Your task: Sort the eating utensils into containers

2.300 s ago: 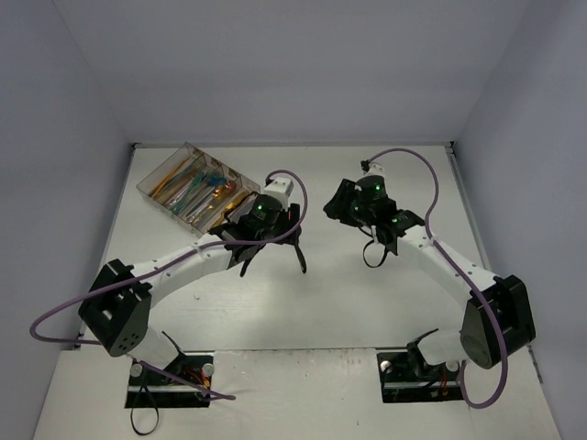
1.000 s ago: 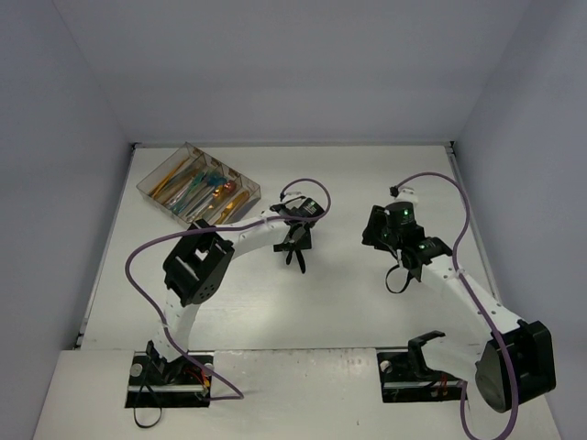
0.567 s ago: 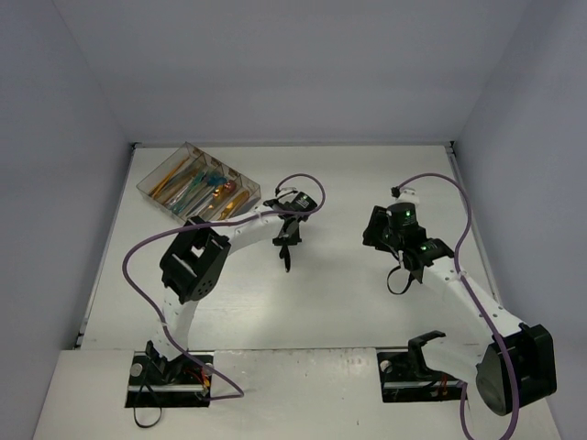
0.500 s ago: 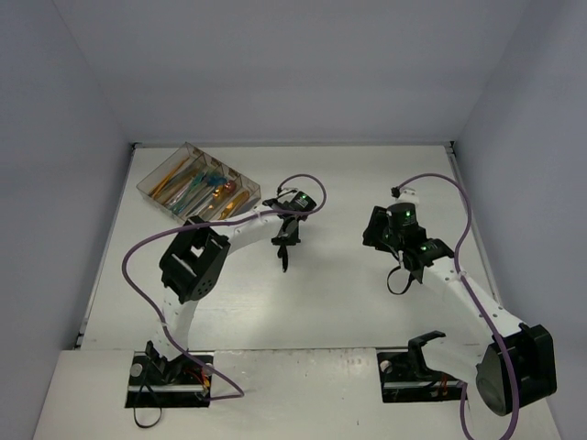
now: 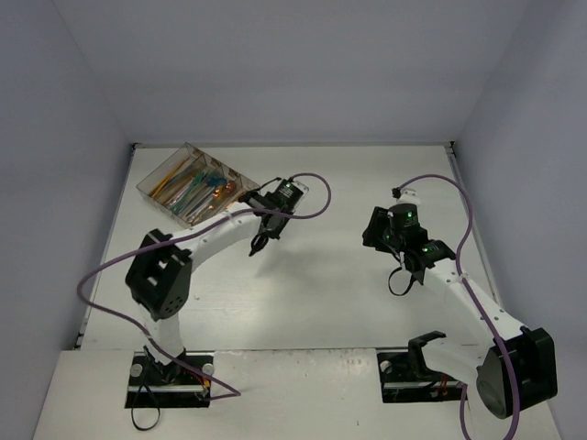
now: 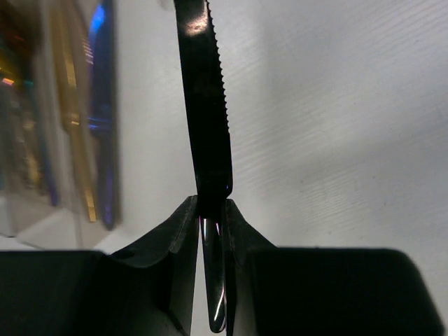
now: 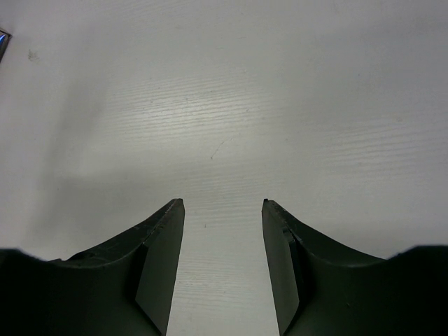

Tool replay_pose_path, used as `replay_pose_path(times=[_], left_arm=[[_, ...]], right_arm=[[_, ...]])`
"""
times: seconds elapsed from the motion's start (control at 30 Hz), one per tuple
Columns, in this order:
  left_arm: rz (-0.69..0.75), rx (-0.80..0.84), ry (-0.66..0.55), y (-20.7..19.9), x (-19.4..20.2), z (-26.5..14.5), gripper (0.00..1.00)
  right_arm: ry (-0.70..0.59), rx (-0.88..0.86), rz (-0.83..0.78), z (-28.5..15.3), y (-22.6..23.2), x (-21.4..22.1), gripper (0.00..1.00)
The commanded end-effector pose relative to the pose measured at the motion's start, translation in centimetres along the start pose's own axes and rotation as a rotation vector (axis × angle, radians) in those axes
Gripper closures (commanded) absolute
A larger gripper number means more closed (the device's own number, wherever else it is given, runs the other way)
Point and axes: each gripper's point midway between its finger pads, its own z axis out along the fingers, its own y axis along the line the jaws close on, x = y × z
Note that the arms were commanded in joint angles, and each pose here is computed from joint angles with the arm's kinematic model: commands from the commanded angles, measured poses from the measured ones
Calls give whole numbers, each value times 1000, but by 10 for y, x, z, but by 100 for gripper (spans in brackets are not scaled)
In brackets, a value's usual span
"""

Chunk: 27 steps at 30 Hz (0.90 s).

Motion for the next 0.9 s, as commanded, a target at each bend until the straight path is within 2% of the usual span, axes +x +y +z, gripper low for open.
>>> replay_pose_path(times=[0.0,0.17,0.23,0.4,0.67,0.87], left_arm=[[146,-82,-237,62,-48,-74,100],[164,-79,-254,104,-47,-74,100],[175,-95,-252,129,-45,-66,100],[194,-76,-261,161,-40,-39,100],[218,-16,-265,168,-35,6,100],[221,19,-260,160,-36,23,100]], right_arm=[[-55,-27,16,-3,7,-18,54],[-54,-29,18,-3,8,-18,54],[-51,-28,22,-3,7,-17,54],[-45,-25,25,-1,6,-14,54],[-29,-51,37,-3,10,-10,54],[-29,-60,38,-5,12,-11,54]])
